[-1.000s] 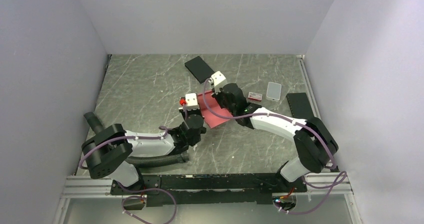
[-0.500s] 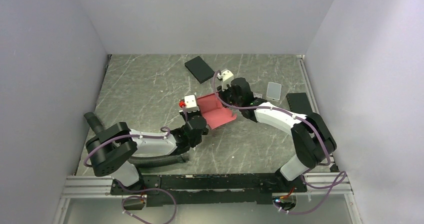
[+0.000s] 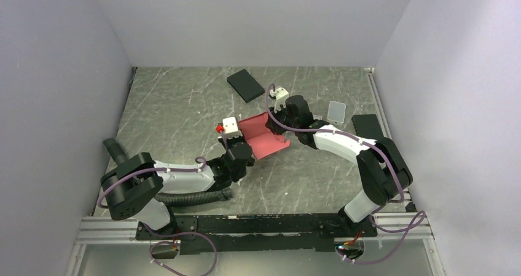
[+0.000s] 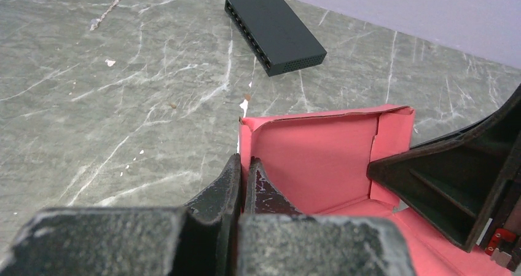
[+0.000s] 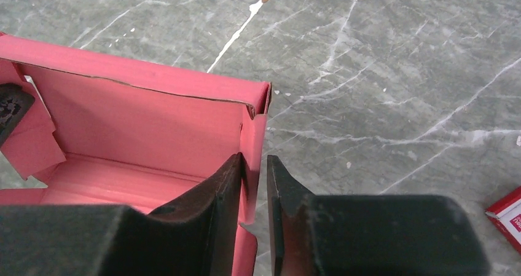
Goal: Fold the paper box
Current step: Fold the paper box at the center of the board.
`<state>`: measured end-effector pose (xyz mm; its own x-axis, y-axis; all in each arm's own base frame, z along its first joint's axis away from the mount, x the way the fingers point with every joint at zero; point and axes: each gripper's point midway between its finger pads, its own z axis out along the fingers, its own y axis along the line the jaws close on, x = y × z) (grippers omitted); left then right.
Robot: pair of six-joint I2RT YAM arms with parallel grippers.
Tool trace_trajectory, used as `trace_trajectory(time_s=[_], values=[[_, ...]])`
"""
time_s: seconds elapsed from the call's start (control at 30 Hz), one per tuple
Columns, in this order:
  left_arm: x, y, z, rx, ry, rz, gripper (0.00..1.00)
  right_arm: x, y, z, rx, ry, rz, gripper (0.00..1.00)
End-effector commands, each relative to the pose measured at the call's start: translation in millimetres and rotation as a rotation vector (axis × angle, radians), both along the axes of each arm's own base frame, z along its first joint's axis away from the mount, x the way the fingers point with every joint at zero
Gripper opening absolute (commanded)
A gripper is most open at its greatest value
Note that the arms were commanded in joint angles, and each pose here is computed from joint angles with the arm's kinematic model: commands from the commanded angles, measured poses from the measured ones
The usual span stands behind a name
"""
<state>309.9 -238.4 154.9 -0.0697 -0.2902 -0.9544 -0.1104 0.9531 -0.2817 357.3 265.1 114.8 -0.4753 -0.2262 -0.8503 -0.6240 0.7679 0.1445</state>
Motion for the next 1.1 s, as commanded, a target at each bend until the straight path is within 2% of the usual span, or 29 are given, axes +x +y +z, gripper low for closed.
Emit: trace_trajectory(time_s=[0.0, 0.07, 0.13, 0.37, 0.47, 0.53, 0.57, 0.67, 0.73, 0.83, 1.07], values=[[-1.0, 2.0, 23.1, -0.105, -0.045, 0.027, 0.0, 10.9, -3.0, 13.0, 0.015, -0.028, -0.041, 0.2], [-0.9, 0.6, 23.5, -0.104, -0.042, 0.02, 0.0, 13.2, -5.6, 16.4, 0.007, -0.048, -0.053, 0.14], [-0.6, -1.1, 23.1, -0.101, -0.04, 0.014, 0.0, 17.5, -11.0, 18.8, -0.018, -0.071, -0.079, 0.0], [1.8, -11.2, 25.6, -0.063, -0.032, 0.004, 0.0, 36.8, -25.2, 31.0, -0.349, -0.351, -0.197, 0.0], [2.2, -13.4, 27.5, -0.051, -0.038, 0.004, 0.0, 39.0, -21.4, 23.3, -0.412, -0.367, -0.205, 0.0], [2.0, -13.4, 25.8, -0.049, -0.034, 0.002, 0.0, 36.0, -13.3, 15.7, -0.381, -0.326, -0.176, 0.0], [1.7, -12.5, 24.7, -0.049, -0.032, 0.005, 0.0, 31.6, -6.8, 14.5, -0.344, -0.306, -0.138, 0.01], [1.0, -10.8, 21.0, -0.045, -0.03, 0.009, 0.0, 15.2, 11.4, 9.7, -0.251, -0.216, -0.012, 0.2], [0.4, -8.3, 19.1, -0.039, -0.027, 0.017, 0.0, 10.0, 15.2, 12.1, -0.205, -0.188, 0.03, 0.27], [-0.2, -4.4, 16.6, -0.033, -0.023, 0.029, 0.0, 5.1, 17.3, 21.1, -0.155, -0.181, 0.069, 0.3], [-0.5, -1.9, 11.9, -0.016, -0.012, 0.043, 0.0, 10.1, 5.3, 35.6, -0.098, -0.166, 0.037, 0.31]])
